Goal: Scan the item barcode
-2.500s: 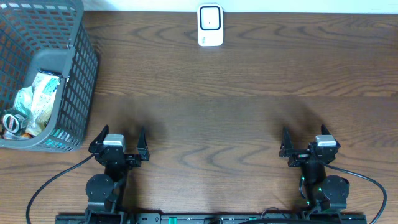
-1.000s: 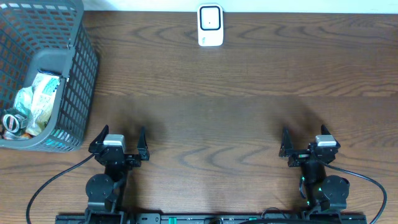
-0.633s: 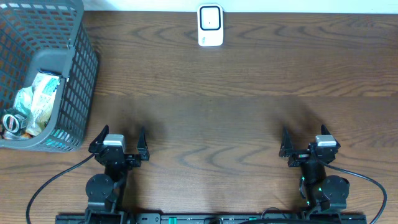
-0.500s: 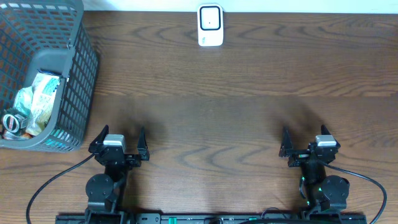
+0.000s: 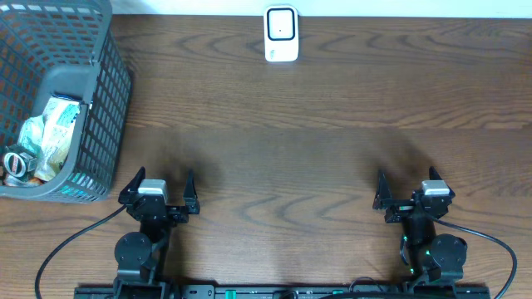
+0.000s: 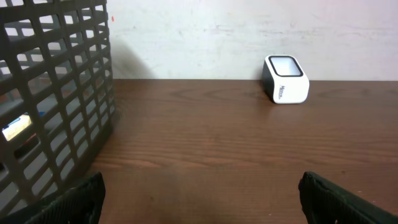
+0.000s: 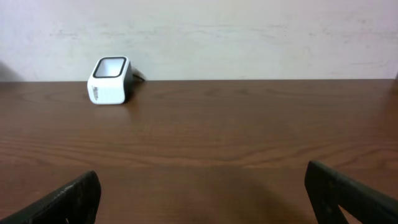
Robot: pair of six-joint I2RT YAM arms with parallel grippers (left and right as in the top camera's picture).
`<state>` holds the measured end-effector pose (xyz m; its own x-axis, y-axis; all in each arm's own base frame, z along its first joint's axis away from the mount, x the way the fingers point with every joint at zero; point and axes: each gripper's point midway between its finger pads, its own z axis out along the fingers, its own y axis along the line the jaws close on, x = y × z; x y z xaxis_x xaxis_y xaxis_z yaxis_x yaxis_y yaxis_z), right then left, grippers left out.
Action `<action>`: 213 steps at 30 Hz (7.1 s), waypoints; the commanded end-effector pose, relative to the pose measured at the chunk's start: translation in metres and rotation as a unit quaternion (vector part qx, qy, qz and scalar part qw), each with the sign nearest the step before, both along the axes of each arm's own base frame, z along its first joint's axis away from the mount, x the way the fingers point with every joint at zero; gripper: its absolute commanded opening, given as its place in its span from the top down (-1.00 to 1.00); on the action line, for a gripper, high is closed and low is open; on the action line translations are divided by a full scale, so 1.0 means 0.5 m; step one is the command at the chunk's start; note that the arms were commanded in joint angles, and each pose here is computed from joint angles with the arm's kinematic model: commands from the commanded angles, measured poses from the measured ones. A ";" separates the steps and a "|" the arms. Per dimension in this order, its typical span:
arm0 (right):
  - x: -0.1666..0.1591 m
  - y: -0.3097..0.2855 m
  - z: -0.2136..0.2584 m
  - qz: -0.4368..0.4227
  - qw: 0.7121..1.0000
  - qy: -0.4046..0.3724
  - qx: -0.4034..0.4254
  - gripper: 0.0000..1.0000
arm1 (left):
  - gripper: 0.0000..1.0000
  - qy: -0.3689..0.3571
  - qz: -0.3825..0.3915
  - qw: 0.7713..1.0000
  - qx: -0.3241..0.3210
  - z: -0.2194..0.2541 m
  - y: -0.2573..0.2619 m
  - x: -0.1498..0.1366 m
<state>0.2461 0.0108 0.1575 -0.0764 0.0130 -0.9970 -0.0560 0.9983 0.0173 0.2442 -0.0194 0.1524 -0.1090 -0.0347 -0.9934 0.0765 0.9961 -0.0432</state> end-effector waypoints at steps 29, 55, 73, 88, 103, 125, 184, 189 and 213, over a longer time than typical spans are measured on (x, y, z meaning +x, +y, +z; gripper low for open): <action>0.000 -0.011 -0.002 -0.013 1.000 0.000 -0.001 -0.98 | -0.95 0.034 -0.258 0.959 -0.117 -0.001 -0.175 -0.063; 0.000 -0.011 -0.002 -0.013 1.000 0.000 -0.001 -0.99 | -0.95 -0.167 -0.323 0.917 -0.162 0.272 -0.190 -0.127; 0.000 -0.011 -0.002 -0.013 1.000 0.000 -0.001 -0.99 | -0.95 -0.123 -0.263 0.956 -0.038 0.806 -0.174 0.067; 0.000 -0.011 -0.002 -0.013 1.000 0.000 0.000 -0.99 | -0.95 0.076 0.116 0.990 -0.019 0.736 0.311 0.263; 0.000 -0.011 -0.002 -0.013 1.000 0.000 -0.001 -0.99 | -0.96 0.463 0.239 0.852 -0.050 0.268 0.538 0.239; 0.000 -0.011 -0.002 -0.013 1.000 0.000 -0.001 -0.99 | -0.95 0.672 0.205 0.708 0.067 -0.077 0.521 0.251; 0.000 -0.011 -0.002 -0.013 1.000 0.000 -0.001 -0.99 | 0.85 -0.030 0.116 0.959 -0.256 0.729 0.269 0.245; 0.000 -0.011 -0.002 -0.013 1.000 0.000 -0.001 -0.98 | 0.85 -0.003 -0.056 0.960 -0.274 0.761 0.086 0.222; 0.000 -0.011 -0.002 -0.013 1.000 0.000 -0.001 -0.99 | -0.02 0.532 -0.130 0.822 -0.156 0.147 -0.379 0.242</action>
